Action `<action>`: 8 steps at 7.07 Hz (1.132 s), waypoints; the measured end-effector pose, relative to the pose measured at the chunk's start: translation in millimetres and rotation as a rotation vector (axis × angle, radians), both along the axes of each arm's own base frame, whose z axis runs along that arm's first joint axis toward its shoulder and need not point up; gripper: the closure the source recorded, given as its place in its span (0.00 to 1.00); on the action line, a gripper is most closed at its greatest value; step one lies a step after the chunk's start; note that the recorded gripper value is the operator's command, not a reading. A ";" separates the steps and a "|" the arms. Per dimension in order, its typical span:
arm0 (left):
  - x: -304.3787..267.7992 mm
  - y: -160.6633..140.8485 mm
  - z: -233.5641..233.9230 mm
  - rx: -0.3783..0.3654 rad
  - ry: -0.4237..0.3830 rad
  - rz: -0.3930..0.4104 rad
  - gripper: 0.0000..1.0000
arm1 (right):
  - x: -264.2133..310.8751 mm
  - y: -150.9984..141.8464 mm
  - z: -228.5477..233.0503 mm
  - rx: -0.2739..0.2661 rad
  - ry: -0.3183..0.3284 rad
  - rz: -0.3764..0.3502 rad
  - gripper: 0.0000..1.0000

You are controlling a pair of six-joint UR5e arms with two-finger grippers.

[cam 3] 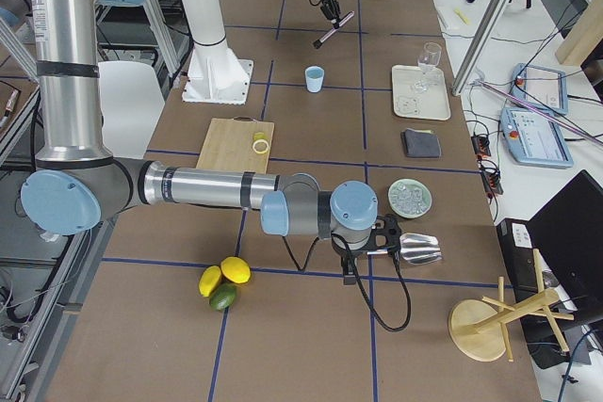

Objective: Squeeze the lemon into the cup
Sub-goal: 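Lift the muddler out of the cup and carry it back with the left gripper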

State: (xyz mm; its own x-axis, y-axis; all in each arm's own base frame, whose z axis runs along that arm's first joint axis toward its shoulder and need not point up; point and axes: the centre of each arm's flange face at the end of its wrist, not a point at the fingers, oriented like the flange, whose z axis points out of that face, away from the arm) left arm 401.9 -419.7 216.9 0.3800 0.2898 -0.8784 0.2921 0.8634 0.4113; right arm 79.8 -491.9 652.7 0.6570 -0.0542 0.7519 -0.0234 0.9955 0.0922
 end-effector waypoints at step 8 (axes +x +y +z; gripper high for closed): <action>-93.4 -60.3 189.1 -0.479 -0.616 0.316 1.00 | 0.0 -6.4 -6.3 0.016 0.007 -0.002 0.00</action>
State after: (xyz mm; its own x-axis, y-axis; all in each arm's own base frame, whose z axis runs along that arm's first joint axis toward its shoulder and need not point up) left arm 308.5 -480.0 406.0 0.7954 0.1123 -0.5956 -0.1497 0.9886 -0.0135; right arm 79.7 -498.3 646.3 0.6620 -0.0672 0.7465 -0.0208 0.9939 0.1079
